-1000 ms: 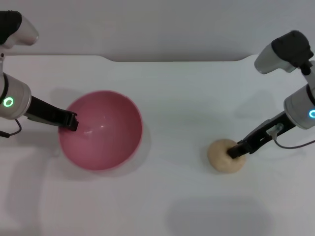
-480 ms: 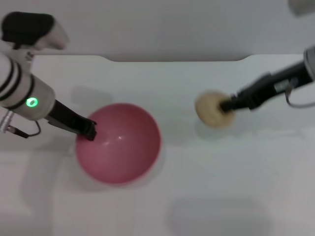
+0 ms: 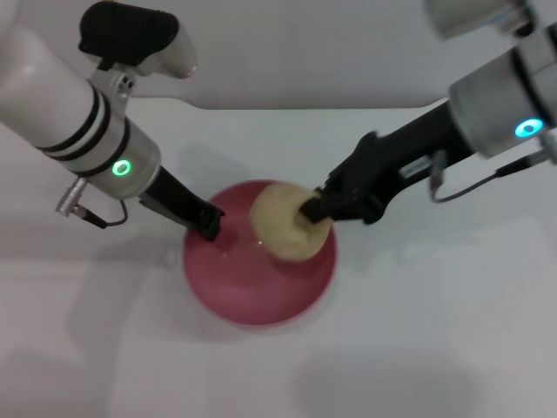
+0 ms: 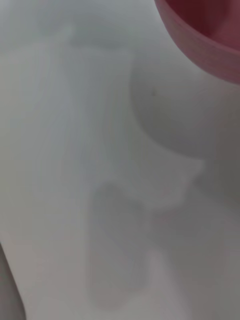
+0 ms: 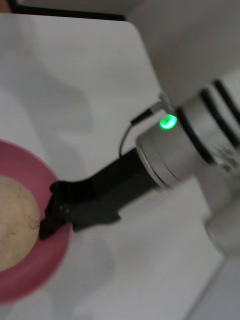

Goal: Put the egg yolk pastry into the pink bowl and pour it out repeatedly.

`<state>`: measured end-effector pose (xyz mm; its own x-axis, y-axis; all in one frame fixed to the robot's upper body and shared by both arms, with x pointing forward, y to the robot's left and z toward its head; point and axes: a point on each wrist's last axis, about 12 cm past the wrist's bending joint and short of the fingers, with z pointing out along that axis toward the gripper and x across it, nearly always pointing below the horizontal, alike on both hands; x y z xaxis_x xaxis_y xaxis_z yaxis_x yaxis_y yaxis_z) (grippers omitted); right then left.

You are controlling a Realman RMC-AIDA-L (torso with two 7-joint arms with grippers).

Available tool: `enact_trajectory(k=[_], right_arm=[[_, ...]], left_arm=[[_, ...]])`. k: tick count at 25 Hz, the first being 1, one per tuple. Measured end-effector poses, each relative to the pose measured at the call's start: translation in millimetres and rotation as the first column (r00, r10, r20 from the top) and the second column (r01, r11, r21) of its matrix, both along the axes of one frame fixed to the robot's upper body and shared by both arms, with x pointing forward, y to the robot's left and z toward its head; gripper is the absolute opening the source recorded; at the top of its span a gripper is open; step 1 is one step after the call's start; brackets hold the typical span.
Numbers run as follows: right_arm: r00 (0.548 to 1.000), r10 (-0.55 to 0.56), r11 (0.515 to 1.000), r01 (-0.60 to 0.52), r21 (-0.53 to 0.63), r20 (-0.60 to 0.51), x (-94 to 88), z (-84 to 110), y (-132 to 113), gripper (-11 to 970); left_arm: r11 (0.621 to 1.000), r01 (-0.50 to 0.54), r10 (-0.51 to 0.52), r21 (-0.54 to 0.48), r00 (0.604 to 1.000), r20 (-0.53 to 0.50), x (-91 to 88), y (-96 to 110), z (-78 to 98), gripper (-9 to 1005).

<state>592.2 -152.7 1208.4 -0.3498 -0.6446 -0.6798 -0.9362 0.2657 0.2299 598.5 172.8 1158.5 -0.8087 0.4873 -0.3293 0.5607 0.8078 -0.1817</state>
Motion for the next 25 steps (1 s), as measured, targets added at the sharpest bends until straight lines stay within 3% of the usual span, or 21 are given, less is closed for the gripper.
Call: enact_trajectory(k=[6, 13, 16, 18, 22, 25], right_arm=[[0.998, 0.048, 0.997, -0.046, -0.062, 0.029, -2.9, -11.3, 21, 43], [0.999, -0.007, 0.999, 0.008, -0.040, 0.038, 1.0, -5.0, 12, 207], [0.993, -0.112, 0.992, 0.114, -0.056, 0.033, 6.5, 0.2, -7, 277], [0.970, -0.241, 0.965, 0.242, -0.104, 0.024, 13.0, 2.9, -32, 358], [0.899, -0.436, 0.890, 0.428, -0.159, -0.024, 14.5, -3.6, -80, 520], [0.836, -0.544, 0.836, 0.532, -0.134, -0.076, 9.3, -15.0, -112, 532]], left_arm=[[0.999, 0.015, -0.015, -0.030, 1.000, 0.005, 0.2, -7, 2.2, -1], [0.999, 0.009, -0.009, -0.031, 1.000, 0.013, 0.4, -4, 0.2, -1], [0.999, -0.015, 0.018, -0.046, 0.998, 0.060, 4.1, 2, -1.4, -1], [0.998, -0.021, 0.027, -0.063, 0.994, 0.107, 6.7, 5, -2.4, 0], [0.988, 0.019, 0.017, -0.151, 0.973, 0.229, 8.8, 5, -7.5, 0], [0.962, 0.059, 0.040, -0.265, 0.935, 0.354, 9.4, 2, -10.0, 0]])
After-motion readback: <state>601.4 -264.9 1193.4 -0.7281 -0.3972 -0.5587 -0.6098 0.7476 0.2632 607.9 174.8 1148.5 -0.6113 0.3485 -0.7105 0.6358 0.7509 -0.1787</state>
